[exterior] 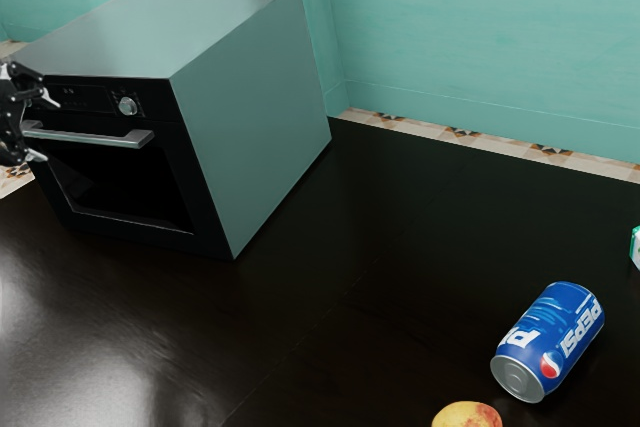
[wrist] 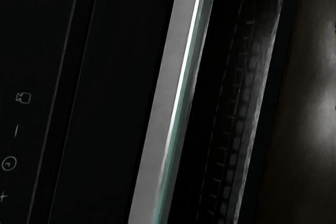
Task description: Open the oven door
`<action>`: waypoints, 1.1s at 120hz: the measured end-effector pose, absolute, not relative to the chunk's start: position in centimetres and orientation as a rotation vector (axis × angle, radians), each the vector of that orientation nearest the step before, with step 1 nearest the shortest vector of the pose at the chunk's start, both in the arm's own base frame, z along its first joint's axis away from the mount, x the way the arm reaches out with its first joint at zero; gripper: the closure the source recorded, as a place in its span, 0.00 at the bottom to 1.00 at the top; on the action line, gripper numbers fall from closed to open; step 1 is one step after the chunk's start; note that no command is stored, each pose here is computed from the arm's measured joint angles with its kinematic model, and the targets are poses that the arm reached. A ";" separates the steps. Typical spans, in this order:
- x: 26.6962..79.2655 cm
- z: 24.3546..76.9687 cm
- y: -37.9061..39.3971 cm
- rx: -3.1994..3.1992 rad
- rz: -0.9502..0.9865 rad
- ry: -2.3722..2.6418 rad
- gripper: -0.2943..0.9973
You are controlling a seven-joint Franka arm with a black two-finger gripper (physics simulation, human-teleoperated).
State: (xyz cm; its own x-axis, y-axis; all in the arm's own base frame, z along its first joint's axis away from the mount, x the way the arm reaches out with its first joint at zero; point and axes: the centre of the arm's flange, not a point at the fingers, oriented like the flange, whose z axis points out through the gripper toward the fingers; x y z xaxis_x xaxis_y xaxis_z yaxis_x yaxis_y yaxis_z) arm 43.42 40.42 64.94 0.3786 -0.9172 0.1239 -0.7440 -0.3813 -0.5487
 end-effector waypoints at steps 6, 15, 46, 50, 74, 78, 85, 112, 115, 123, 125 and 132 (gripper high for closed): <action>43.3 64.7 40.4 -2.247 -0.591 1.443 0.23; 42.6 65.0 40.0 -2.247 -0.633 1.451 0.23; 41.6 64.6 40.6 -2.277 -0.640 1.455 0.23; 42.6 64.3 40.2 -2.275 -0.623 1.472 0.23; 46.4 63.0 37.1 -2.248 -0.615 1.573 0.23; 46.7 62.9 36.8 -2.247 -0.618 1.580 0.22; 46.7 62.6 36.8 -2.251 -0.620 1.584 0.20; 40.3 61.0 39.7 -2.346 -0.708 1.491 0.25; 39.2 60.8 40.0 -2.355 -0.726 1.479 0.26; 34.5 60.7 40.8 -2.366 -0.816 1.437 0.27; 32.4 60.7 41.3 -2.370 -0.849 1.411 0.27; 22.9 59.7 42.3 -2.378 -0.963 1.307 0.26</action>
